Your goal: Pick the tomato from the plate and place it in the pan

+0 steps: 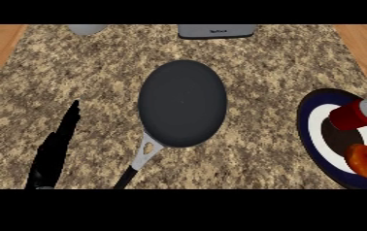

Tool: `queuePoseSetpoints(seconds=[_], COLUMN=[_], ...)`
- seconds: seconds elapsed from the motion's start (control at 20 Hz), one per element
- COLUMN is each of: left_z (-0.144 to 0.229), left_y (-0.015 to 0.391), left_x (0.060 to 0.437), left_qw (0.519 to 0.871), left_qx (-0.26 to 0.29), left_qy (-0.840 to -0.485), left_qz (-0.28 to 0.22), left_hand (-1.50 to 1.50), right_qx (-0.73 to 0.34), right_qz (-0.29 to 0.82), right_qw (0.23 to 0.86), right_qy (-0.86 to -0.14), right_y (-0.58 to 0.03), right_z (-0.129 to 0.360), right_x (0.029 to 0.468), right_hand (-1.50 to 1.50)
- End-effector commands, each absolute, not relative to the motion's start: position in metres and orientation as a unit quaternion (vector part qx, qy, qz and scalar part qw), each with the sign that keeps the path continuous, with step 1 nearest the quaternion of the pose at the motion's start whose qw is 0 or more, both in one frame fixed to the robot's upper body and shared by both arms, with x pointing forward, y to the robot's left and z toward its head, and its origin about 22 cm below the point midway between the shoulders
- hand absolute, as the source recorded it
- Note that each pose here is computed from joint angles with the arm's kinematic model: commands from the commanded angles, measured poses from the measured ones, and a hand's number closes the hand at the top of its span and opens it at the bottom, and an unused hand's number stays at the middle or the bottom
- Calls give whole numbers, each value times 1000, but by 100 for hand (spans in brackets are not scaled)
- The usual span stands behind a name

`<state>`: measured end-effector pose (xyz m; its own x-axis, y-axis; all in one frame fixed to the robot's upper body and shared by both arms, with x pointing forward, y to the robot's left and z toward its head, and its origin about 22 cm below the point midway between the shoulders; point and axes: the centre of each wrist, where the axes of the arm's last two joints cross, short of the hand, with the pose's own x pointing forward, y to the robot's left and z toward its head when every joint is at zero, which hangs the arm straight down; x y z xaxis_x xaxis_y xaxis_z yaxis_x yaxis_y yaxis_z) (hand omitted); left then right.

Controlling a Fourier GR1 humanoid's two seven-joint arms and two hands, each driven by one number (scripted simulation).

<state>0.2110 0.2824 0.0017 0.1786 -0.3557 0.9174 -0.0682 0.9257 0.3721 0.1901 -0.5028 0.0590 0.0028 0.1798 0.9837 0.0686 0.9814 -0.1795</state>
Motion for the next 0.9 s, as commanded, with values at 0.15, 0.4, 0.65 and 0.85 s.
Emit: queuePoseSetpoints(seconds=[0.15,0.4,0.65,0.85], left_z=[15,17,15,10], left_y=[288,274,286,288], left_x=[224,215,242,216], left_qw=[745,750,749,752], left_qx=[157,158,155,153], left_qy=[-637,-631,-634,-630], left_qz=[-117,-120,-116,-119], left_hand=[0,0,0,0], right_qx=[-145,-104,-70,-100], right_qz=[190,291,363,393], right_qw=[701,699,699,701], right_qy=[-672,-644,-612,-586], right_y=[-571,-572,-557,-545], right_z=[114,121,129,146], right_x=[160,168,191,206], right_hand=[-150,-150,-150,-150])
